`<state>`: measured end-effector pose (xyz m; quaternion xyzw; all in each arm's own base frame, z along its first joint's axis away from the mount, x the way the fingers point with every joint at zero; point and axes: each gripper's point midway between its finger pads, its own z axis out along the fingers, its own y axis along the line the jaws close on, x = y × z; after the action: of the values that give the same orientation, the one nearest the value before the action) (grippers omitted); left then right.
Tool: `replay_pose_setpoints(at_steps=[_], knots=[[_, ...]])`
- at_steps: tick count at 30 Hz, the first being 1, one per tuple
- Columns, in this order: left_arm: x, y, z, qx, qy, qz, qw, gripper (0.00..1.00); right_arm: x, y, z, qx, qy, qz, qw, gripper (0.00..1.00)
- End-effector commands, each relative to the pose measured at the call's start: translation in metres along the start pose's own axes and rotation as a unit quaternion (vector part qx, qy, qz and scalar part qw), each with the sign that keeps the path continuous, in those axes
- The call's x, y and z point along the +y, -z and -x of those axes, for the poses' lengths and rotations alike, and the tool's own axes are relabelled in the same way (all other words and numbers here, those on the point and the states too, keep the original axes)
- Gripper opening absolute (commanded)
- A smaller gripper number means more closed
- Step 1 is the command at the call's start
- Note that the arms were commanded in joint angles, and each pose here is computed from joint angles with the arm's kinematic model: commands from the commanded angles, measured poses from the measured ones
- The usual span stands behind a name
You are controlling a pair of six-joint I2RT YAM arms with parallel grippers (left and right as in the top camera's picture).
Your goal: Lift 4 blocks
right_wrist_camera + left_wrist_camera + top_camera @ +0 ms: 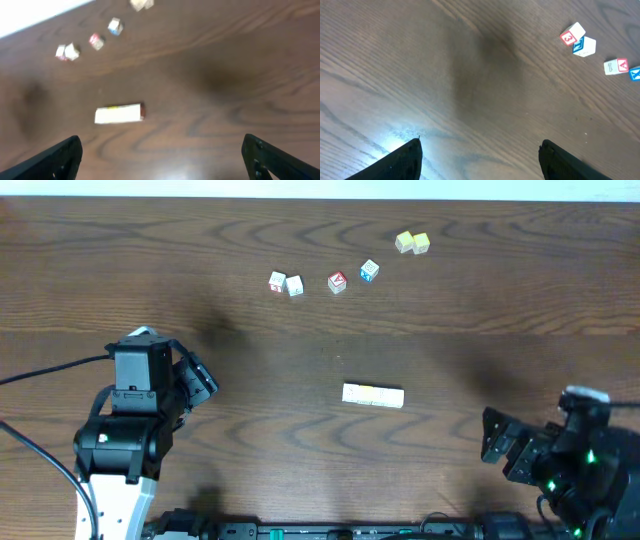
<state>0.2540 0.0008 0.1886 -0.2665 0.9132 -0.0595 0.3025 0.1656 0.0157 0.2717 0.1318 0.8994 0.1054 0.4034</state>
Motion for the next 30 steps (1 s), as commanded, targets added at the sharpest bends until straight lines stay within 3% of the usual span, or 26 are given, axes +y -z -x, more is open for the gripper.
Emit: replay_pose_setpoints(at_steps=[1, 14, 30], knots=[[0.001, 0.001, 0.004, -0.004, 0.01, 0.004, 1.0, 0.75, -0.012, -0.006, -0.009, -0.051, 0.012, -0.002, 0.999, 0.99], [0.001, 0.0, 0.004, -0.002, 0.01, 0.006, 1.0, 0.75, -0.013, -0.048, -0.001, -0.248, 0.053, 0.055, 0.966, 0.99], [0.001, 0.0, 0.004, -0.002, 0.01, 0.006, 1.0, 0.75, -0.023, -0.099, 0.006, -0.36, 0.052, 0.07, 0.929, 0.99]])
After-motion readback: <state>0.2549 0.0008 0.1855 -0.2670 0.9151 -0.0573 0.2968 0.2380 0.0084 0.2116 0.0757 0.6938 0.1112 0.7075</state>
